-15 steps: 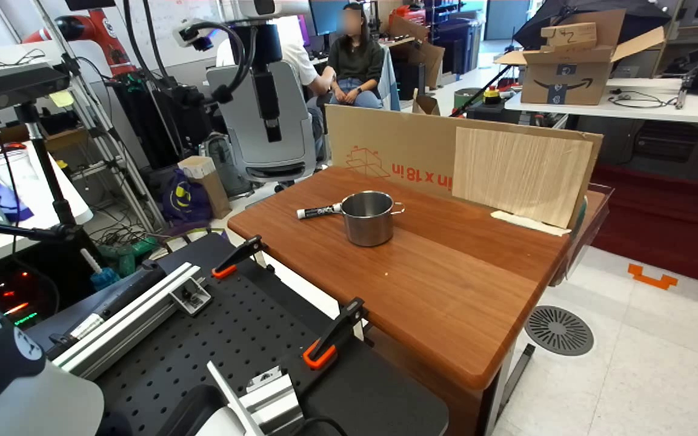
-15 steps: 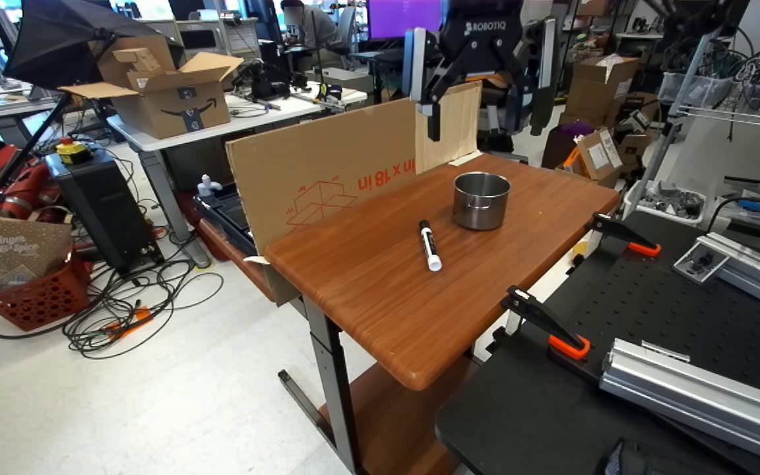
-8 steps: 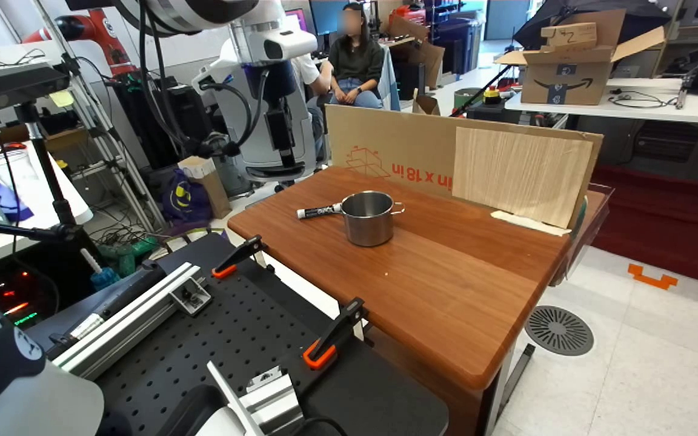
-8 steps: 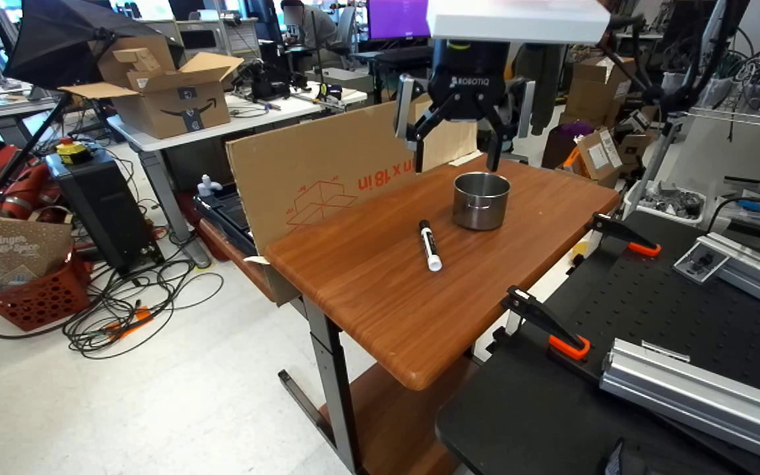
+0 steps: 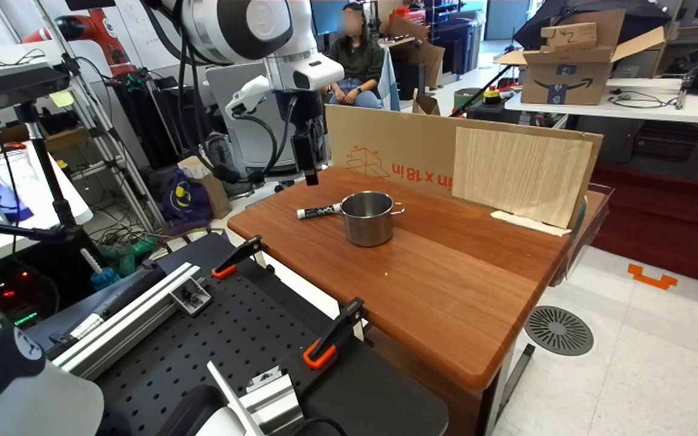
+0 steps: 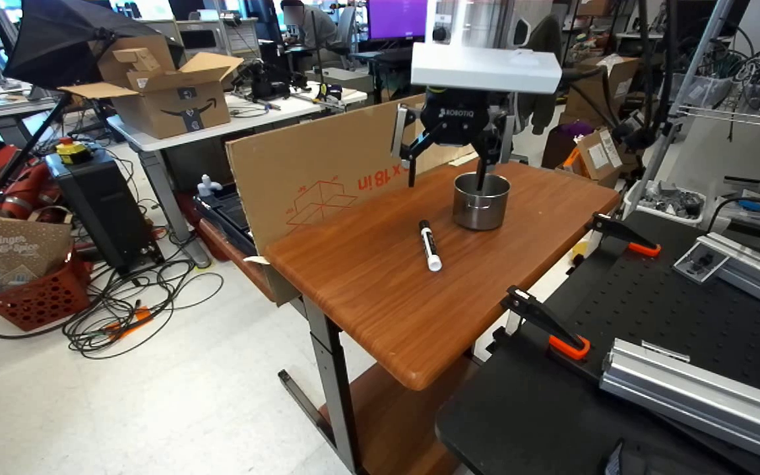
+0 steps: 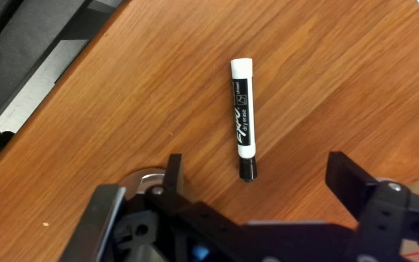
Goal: Put the marker in the pot
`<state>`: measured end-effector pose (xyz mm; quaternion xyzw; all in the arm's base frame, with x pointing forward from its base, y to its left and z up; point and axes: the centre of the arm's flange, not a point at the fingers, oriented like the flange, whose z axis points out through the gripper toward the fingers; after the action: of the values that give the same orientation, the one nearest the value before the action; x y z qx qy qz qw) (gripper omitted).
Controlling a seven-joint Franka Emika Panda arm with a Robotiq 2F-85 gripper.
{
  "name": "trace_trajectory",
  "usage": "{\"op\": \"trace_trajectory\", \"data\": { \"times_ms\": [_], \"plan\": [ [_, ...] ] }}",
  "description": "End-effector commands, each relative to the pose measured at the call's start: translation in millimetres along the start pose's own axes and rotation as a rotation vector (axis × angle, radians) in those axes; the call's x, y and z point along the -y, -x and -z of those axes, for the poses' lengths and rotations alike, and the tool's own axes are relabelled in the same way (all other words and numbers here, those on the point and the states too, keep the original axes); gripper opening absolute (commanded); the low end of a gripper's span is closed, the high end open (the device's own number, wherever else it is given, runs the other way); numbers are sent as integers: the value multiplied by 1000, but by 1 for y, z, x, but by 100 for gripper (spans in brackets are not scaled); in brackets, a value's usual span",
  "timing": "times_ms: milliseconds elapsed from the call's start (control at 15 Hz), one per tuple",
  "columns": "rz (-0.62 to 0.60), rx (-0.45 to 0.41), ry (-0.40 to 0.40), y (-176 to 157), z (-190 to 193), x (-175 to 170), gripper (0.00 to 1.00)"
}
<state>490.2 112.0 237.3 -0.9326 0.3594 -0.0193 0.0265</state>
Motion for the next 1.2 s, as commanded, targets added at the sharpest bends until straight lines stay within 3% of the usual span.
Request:
{"op": "trace_trajectory", "data": {
  "times_ms": [0,1000,1067,1133],
  "plan": [
    [-31,-19,11,-7,-25,22,100],
    [-98,-33,126,-25,-97,47,100],
    [-100,-36,128,-26,-100,48,96],
    [-100,-37,131,-26,-101,49,72]
  ]
}}
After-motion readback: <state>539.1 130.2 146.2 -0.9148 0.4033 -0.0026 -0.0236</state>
